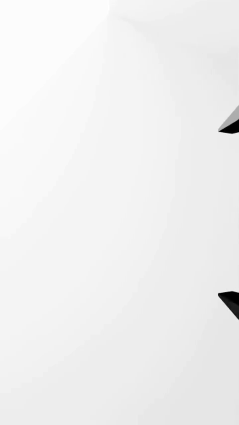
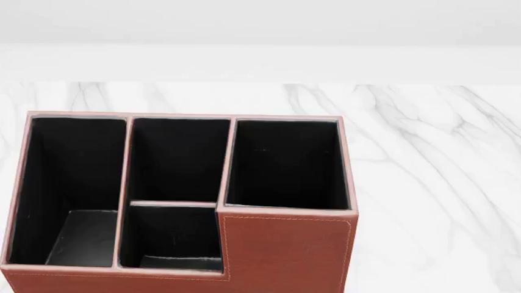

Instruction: Pick up the yellow and white mug and place it to the right of the caddy.

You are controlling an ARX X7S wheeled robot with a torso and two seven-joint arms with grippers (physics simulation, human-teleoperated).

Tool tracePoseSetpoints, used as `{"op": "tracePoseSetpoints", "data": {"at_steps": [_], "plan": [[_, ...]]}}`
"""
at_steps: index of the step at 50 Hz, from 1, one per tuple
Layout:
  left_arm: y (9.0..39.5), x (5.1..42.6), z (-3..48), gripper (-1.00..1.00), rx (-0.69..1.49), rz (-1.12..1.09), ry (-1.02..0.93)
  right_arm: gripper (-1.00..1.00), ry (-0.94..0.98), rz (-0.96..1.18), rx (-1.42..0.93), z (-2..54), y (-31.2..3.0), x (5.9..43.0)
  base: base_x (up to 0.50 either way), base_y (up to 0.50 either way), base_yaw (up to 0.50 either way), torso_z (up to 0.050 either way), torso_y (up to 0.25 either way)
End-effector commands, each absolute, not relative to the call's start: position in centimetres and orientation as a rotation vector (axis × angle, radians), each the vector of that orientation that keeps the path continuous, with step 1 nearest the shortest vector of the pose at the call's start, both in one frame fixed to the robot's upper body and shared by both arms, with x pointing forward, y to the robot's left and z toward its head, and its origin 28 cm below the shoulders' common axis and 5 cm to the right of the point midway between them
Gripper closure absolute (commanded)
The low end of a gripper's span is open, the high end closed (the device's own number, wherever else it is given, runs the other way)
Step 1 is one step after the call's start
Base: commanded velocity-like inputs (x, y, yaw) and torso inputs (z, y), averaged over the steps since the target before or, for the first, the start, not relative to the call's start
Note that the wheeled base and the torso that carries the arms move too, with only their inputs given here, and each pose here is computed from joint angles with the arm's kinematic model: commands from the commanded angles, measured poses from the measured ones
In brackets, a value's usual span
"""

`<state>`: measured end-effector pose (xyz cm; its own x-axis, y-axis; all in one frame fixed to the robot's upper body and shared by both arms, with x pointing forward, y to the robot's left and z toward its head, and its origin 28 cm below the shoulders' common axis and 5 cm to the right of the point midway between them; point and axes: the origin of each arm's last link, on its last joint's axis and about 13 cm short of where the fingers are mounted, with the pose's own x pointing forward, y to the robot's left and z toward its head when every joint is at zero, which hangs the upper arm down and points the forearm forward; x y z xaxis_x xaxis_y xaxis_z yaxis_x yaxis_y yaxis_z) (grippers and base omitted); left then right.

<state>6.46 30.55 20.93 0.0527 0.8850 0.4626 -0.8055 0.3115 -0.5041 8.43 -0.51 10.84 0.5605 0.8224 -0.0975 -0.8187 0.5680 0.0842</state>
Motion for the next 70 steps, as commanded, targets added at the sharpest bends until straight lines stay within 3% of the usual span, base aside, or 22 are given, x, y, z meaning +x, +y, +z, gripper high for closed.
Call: {"op": "tracePoseSetpoints", "data": {"at_steps": [1,70], "plan": [[30.5,6.5,20.9,-1.00,-0.120,1.290,-0.804,-1.00,0.151,0.964,0.031,10.2,-0.5,8.6,0.00,0.00,0.00,0.000,0.000],[30.3,7.4,21.1,-1.00,-0.099,1.257,-0.792,-1.00,0.320,0.961,0.010,4.3,1.5,12.2,0.00,0.00,0.00,0.000,0.000]]}}
